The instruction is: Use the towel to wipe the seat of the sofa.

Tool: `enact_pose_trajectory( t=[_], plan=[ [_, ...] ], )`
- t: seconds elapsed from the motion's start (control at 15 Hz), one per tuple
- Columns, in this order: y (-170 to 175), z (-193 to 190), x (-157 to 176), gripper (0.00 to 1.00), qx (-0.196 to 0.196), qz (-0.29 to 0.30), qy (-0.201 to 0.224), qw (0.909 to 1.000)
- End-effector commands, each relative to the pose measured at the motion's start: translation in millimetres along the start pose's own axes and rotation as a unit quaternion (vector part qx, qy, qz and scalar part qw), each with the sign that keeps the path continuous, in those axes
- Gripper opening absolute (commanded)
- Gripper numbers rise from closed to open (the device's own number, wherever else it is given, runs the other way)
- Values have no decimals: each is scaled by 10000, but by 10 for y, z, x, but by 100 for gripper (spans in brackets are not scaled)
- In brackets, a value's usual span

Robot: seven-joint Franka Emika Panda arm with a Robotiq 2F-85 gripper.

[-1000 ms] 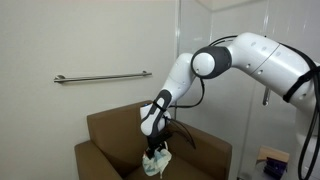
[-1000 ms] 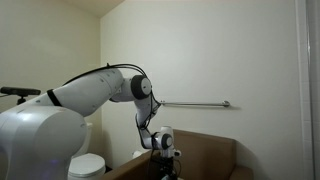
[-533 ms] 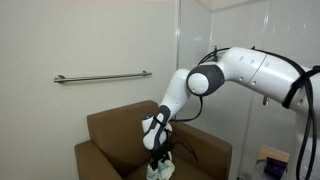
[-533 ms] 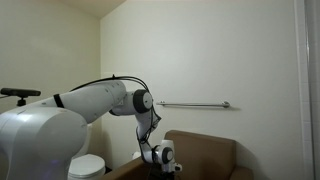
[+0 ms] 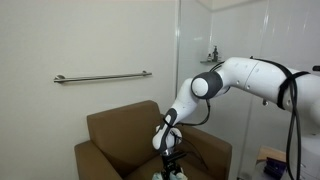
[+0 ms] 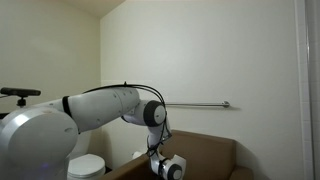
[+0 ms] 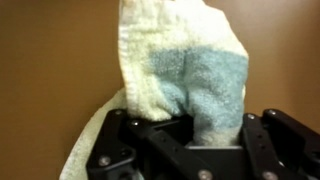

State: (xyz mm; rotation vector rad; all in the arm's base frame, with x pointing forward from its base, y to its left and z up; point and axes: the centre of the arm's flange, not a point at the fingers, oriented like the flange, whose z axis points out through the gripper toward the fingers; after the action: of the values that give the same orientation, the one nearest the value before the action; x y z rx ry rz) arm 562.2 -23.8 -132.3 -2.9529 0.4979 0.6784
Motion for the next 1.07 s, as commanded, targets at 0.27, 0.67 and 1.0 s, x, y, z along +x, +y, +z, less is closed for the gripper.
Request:
enact_pose_trajectory(
  t=[0.27,0.67,1.0],
  plan=[
    [547,152,-697,5,8,-228,-1029,9944],
    [776,61,-826,5,-208,32,-978,9950],
    [176,-606,-484,5,-203,-209,307,9991]
  ],
)
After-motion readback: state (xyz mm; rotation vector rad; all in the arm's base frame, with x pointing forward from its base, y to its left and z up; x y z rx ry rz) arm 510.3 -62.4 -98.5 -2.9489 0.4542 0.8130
